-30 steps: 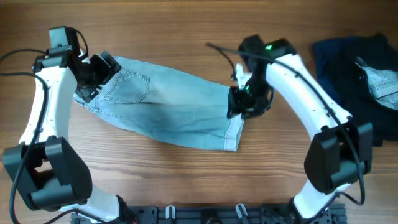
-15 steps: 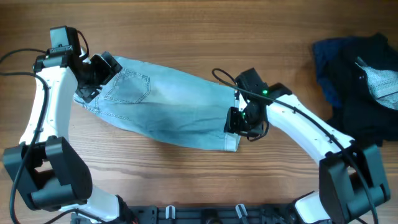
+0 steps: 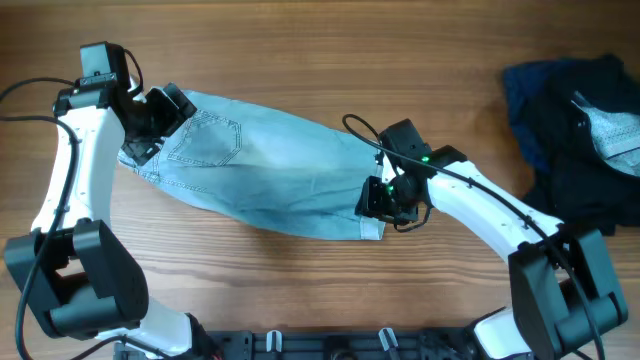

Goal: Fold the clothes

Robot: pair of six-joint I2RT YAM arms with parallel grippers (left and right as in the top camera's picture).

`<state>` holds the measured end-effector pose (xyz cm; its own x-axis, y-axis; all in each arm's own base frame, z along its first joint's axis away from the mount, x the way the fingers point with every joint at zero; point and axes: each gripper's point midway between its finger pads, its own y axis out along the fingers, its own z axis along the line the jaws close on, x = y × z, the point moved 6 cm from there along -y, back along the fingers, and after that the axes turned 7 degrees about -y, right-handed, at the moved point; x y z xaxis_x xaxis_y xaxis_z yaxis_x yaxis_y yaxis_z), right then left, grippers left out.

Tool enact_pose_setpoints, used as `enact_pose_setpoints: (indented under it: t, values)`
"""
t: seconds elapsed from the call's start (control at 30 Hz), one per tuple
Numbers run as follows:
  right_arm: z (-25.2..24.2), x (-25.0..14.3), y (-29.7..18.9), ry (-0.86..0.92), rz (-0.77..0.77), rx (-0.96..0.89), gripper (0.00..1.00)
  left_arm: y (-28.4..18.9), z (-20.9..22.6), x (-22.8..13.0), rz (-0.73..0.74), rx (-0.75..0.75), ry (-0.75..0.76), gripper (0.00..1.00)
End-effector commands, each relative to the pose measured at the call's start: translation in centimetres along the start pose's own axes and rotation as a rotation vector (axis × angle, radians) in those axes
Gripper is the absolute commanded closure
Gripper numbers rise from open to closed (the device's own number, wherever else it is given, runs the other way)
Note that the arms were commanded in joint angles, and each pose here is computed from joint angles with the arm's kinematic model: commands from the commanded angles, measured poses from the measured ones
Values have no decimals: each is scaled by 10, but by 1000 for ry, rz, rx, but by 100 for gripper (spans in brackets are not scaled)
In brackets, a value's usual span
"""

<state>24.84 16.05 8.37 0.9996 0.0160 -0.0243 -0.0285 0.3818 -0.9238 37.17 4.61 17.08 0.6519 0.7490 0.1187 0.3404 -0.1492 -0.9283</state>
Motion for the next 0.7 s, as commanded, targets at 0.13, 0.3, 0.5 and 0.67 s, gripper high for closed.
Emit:
enact_pose_setpoints:
  t: [0.13, 0.3, 0.5, 0.67]
  values:
    - [5, 12, -23, -37, -58, -84, 55, -7, -4, 2, -19, -15, 22, 0]
    - [5, 12, -23, -37, -56, -81, 54, -7, -4, 2, -18, -15, 22, 0]
    - [17, 9, -17, -57, -28, 55, 55, -7, -4, 2, -18, -15, 22, 0]
    - [28, 10, -11, -77, -39, 170, 59, -7, -3, 1, -12, -10, 20, 0]
